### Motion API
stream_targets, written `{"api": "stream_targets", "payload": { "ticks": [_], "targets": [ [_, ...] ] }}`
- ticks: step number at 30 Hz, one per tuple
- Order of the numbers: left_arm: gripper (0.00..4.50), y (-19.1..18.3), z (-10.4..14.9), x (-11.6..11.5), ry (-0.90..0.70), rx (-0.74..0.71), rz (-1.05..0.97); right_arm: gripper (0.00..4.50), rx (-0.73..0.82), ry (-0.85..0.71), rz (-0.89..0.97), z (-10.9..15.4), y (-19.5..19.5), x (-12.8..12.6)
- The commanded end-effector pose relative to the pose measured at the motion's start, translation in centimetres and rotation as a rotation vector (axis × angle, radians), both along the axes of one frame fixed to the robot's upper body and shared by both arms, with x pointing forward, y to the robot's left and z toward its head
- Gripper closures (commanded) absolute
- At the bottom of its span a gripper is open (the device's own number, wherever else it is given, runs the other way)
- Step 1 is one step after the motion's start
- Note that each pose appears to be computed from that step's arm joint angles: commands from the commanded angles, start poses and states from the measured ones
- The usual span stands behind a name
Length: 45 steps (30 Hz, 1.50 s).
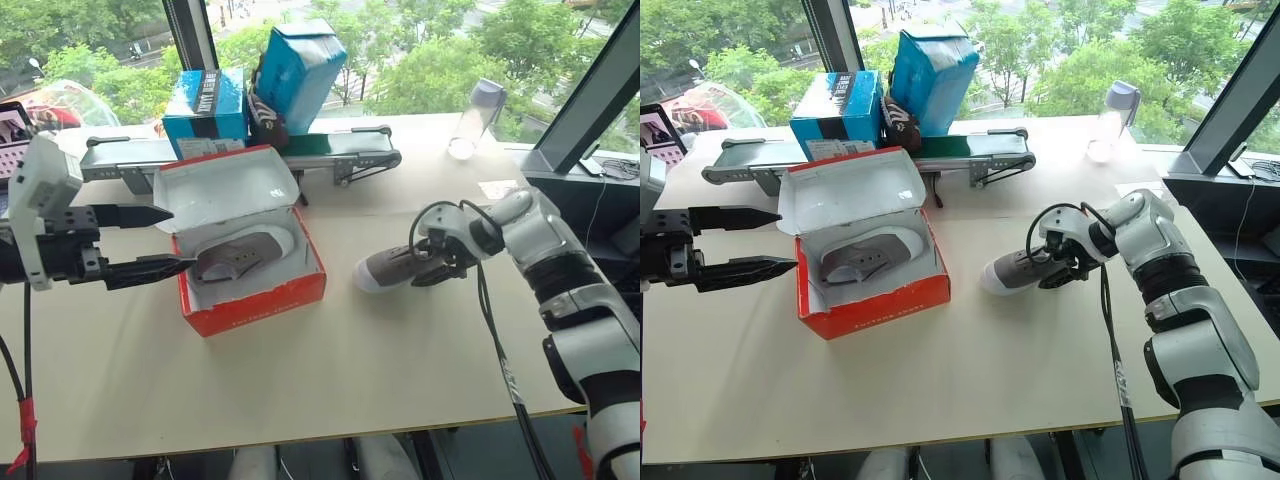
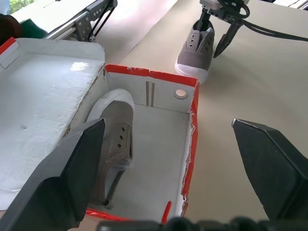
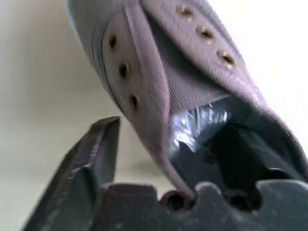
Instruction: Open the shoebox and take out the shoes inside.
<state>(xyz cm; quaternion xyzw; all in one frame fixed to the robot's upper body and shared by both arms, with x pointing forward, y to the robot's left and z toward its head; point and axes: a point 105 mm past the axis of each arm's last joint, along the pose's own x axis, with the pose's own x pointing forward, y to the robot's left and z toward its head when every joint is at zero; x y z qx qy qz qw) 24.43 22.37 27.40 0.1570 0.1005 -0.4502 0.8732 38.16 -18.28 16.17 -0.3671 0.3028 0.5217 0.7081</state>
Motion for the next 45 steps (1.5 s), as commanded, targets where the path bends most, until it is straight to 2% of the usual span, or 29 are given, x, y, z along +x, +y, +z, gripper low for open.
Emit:
{"api": "stream_targets", "payload": {
  "ticks": [1, 4, 7, 11, 13, 17, 26, 33, 36, 39, 45],
  "targets": [
    [0.0, 0.3, 1.1, -0.5, -0.044, 0.027, 0.017, 0.03, 0.041, -0.085, 0.058, 5.8, 0.0, -0.9],
    [0.0, 0.5, 1.2, -0.8, -0.046, 0.027, 0.031, 0.03, 0.085, -0.157, 0.085, 9.7, 0.1, -1.6],
    [0.0, 0.8, 1.2, -0.9, -0.049, 0.033, 0.05, 0.03, 0.156, -0.203, 0.139, 12.2, 1.7, -2.3],
    [0.0, 2.5, 1.7, -0.9, -0.081, 0.048, 0.143, 0.03, 0.327, -0.24, 0.365, 13.8, 8.1, -3.5],
    [0.0, 3.5, 1.9, -1.0, -0.094, 0.056, 0.197, 0.03, 0.38, -0.223, 0.437, 13.4, 10.7, -3.8],
    [0.0, 5.1, 2.1, -1.6, -0.106, 0.032, 0.273, 0.03, 0.38, -0.237, 0.481, 11.8, 13.8, -3.1],
    [0.0, 10.2, 0.2, -5.0, -0.095, 0.008, 0.509, 0.03, 0.4, -0.189, 0.602, 8.8, 20.9, -2.5],
    [0.0, 10.1, -0.2, -6.0, -0.103, 0.001, 0.533, 0.03, 0.392, -0.223, 0.545, 8.1, 23.3, -0.8],
    [0.0, 9.9, -0.2, -6.2, -0.106, -0.003, 0.534, 0.03, 0.348, -0.297, 0.466, 7.6, 24.1, 0.4],
    [0.0, 9.6, -0.3, -6.2, -0.108, -0.005, 0.532, 0.03, 0.286, -0.362, 0.404, 7.0, 24.0, 1.5],
    [0.0, 8.9, -0.4, -5.8, -0.114, -0.014, 0.509, 0.03, 0.216, -0.374, 0.369, 5.4, 23.9, 2.1]
  ]
}}
